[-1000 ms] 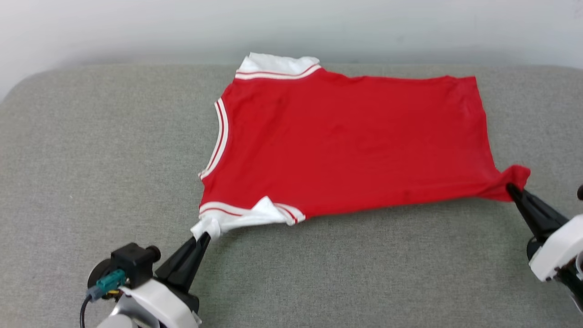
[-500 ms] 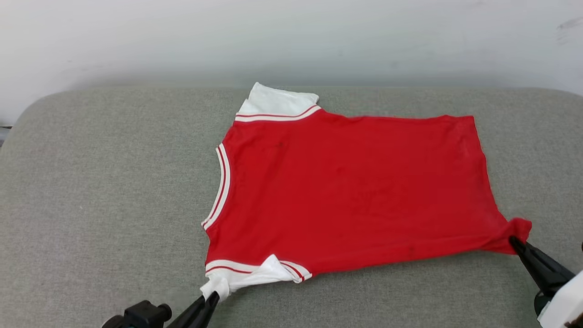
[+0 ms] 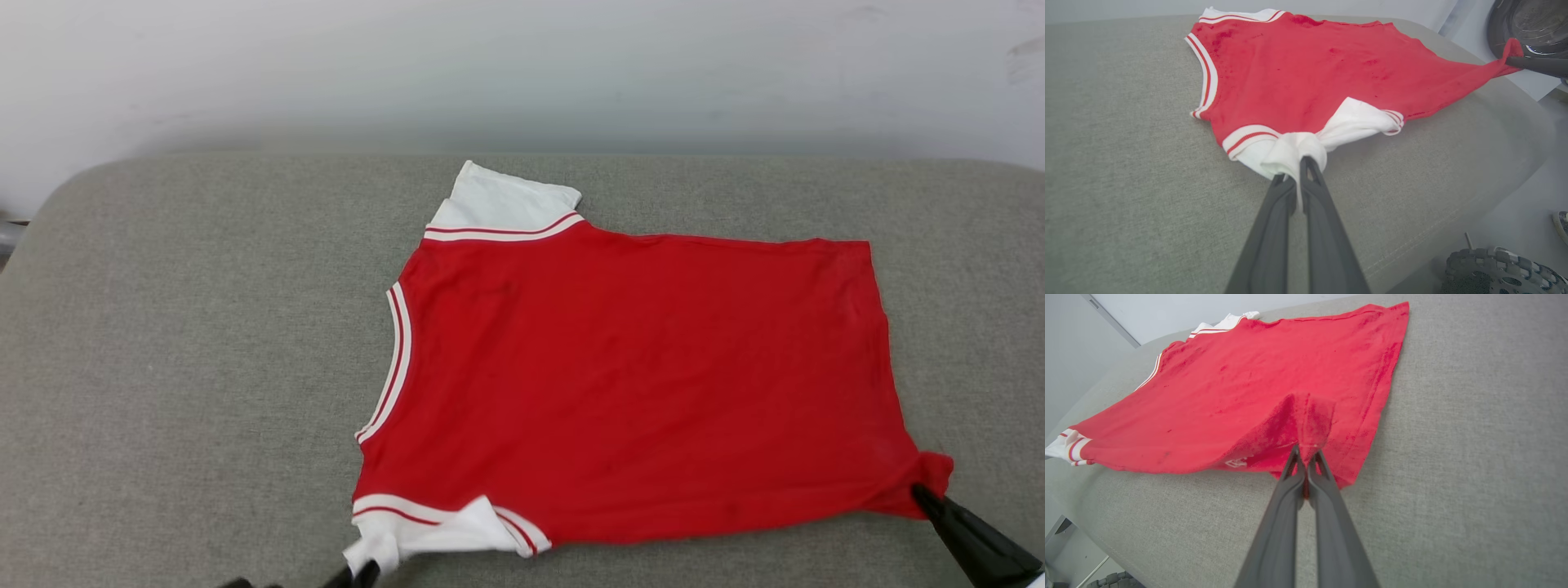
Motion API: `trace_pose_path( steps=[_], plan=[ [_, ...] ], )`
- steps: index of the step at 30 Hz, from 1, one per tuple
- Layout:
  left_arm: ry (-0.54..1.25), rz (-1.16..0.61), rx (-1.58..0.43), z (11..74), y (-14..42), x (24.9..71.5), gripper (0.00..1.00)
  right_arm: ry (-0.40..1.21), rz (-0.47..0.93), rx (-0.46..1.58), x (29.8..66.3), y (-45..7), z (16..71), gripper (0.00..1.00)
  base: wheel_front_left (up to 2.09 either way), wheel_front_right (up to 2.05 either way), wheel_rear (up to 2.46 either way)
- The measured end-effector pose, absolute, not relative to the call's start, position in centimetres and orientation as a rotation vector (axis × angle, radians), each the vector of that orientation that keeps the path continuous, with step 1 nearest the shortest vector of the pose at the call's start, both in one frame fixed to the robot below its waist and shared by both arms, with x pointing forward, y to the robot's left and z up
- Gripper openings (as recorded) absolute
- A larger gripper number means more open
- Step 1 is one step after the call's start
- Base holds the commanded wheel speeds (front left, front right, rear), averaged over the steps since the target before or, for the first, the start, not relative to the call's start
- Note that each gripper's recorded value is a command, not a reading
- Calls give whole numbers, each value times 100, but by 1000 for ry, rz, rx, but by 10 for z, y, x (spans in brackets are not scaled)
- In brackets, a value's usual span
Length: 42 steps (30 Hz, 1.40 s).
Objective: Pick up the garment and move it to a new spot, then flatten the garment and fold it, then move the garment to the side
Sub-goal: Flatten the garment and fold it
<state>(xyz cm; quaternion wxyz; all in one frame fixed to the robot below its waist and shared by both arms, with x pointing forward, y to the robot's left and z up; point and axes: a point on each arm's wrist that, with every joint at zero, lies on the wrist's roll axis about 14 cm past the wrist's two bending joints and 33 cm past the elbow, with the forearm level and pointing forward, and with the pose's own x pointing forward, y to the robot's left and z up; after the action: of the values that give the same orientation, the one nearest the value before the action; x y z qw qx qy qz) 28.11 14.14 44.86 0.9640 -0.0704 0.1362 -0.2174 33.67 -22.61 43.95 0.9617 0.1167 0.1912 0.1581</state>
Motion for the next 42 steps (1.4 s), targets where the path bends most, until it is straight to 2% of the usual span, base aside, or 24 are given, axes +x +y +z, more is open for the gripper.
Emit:
trace_pose_path(
  steps=[8,18,28,42],
  plan=[
    [213,-531,-17,482,143,326,0,387,349,261,352,-212,449,0,0,0,0],
    [186,-613,148,495,139,389,0,380,344,222,394,-206,456,0,0,0,0],
    [272,-629,249,465,150,429,0,382,292,215,431,-212,447,0,0,0,0],
    [318,-671,314,437,150,467,0,421,263,199,456,-220,425,0,0,0,0]
  ],
)
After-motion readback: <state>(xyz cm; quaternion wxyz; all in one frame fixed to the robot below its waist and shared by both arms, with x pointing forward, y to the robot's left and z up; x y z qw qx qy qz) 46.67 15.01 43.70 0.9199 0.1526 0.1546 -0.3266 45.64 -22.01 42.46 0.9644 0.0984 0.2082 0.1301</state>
